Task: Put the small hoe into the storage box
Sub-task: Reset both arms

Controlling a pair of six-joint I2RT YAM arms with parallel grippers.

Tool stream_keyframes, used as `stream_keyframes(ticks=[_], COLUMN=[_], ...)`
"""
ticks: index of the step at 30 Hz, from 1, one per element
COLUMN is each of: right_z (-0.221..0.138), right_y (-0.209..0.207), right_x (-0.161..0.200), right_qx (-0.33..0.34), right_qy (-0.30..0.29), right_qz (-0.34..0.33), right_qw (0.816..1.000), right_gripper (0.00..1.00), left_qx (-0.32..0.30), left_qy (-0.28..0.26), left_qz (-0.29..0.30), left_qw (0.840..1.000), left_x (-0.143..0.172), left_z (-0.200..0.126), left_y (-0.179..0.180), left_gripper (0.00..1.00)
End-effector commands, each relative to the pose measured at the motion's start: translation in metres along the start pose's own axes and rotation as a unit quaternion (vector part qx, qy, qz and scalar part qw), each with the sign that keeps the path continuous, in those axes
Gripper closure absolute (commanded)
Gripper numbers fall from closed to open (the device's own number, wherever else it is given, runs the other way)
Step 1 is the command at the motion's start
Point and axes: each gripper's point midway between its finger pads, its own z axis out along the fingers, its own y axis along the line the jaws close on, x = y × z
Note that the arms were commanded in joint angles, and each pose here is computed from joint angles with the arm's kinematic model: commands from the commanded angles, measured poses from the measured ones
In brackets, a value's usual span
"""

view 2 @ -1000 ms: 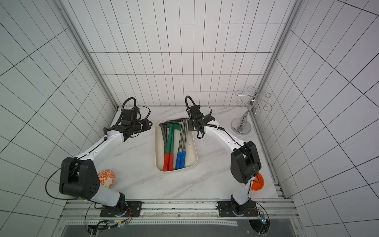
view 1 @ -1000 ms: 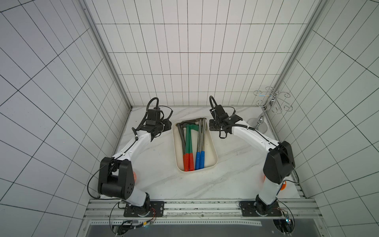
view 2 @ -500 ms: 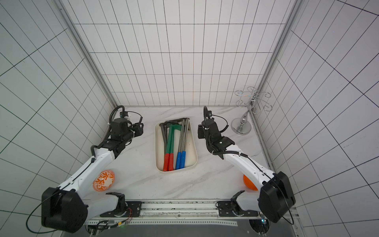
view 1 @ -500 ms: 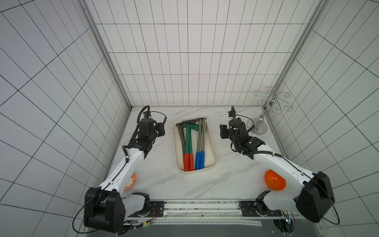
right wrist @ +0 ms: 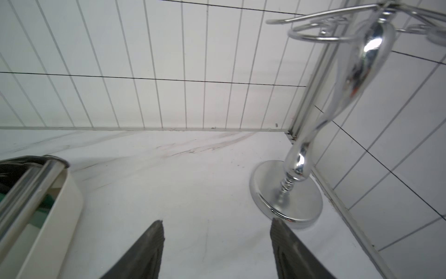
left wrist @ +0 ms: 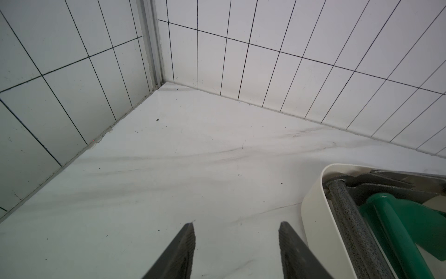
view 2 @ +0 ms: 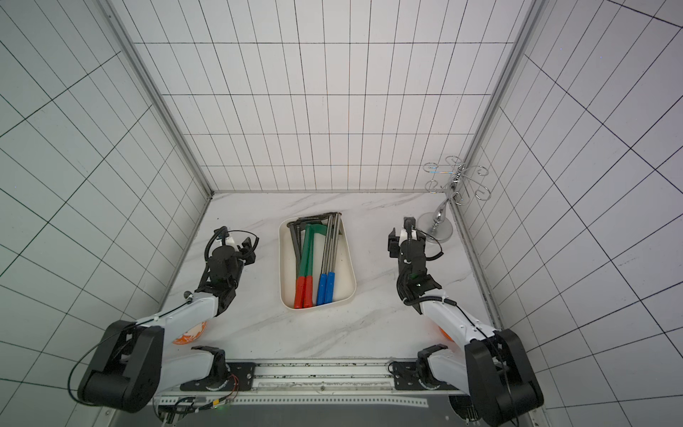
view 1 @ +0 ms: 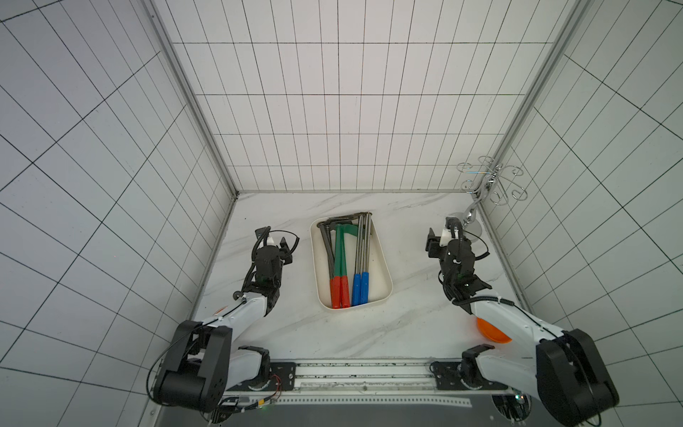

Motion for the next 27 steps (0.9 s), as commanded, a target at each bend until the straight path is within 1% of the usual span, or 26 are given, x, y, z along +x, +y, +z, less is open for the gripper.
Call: stream_keyframes(ticks=[1,2,3,5,7,8,10,11,12,14,16,18,19,22,25,27], right_z=[0.002,0.004,0.007,0.01,0.013,0.012,0.017,0.017,0.014,0.006,-0.002,-0.008,-0.01,-0.006,-0.003,0.0], right_y=[-0.026,-0.033,-0.038,-0.046,-0.046,-0.051,-0.056,-0.059,-0.059,-0.058,-0.054,-0.055,-0.055,-0.054,-0.055,-0.056], right_x=[0.005,0.01,0.016,0.022,0.02,0.017,0.019,0.02,0.021,0.026,0.033,0.039,0.043,0.053,0.055,0.056], right_qx=[0.017,0.024,0.029,0.032,0.017,0.021,0.022,0.02,0.016,0.005,-0.01,-0.01,-0.009,-0.01,-0.004,-0.004], right_qy=[-0.049,-0.052,-0.053,-0.058,-0.059,-0.079,-0.07,-0.069,-0.07,-0.067,-0.056,-0.056,-0.055,-0.046,-0.05,-0.049], right_qz=[0.022,0.024,0.026,0.031,0.024,0.029,0.025,0.03,0.033,0.04,0.041,0.047,0.05,0.047,0.041,0.037], right_qw=[0.998,0.998,0.998,0.997,0.998,0.996,0.997,0.997,0.997,0.997,0.998,0.997,0.997,0.998,0.998,0.998], right_gripper=[0.3,0.3,0.29,0.29,0.29,0.29,0.29,0.3,0.3,0.31,0.31,0.31,0.31,0.31,0.3,0.29], left_qx=[-0.02,-0.023,-0.026,-0.012,-0.007,-0.003,0.001,0.004,0.012,0.014,0.013,0.001,-0.004,-0.013,-0.019,-0.016], left_qy=[-0.089,-0.093,-0.103,-0.117,-0.127,-0.134,-0.145,-0.16,-0.187,-0.218,-0.207,-0.152,-0.14,-0.126,-0.132,-0.131], left_qz=[0.014,0.019,0.01,0.006,0.004,0.004,0.003,0.002,0.008,0.027,0.054,0.074,0.079,0.077,0.055,0.07], left_qw=[0.996,0.995,0.994,0.993,0.992,0.991,0.989,0.987,0.982,0.976,0.977,0.986,0.987,0.989,0.99,0.989], left_x=[-0.043,-0.043,-0.045,-0.045,-0.041,-0.038,-0.034,-0.035,-0.044,-0.057,-0.068,-0.069,-0.068,-0.053,-0.036,-0.03], left_z=[0.005,0.008,0.01,0.013,0.015,0.015,0.014,0.011,0.003,-0.016,-0.026,-0.027,-0.028,-0.029,-0.026,-0.017], left_y=[0.001,0.002,0.003,0.002,0.002,0.002,0.003,0.004,0.002,0.001,0.0,0.002,0.004,0.013,0.022,0.02], left_gripper=[0.42,0.41,0.41,0.41,0.41,0.41,0.42,0.42,0.43,0.43,0.43,0.43,0.43,0.43,0.42,0.42])
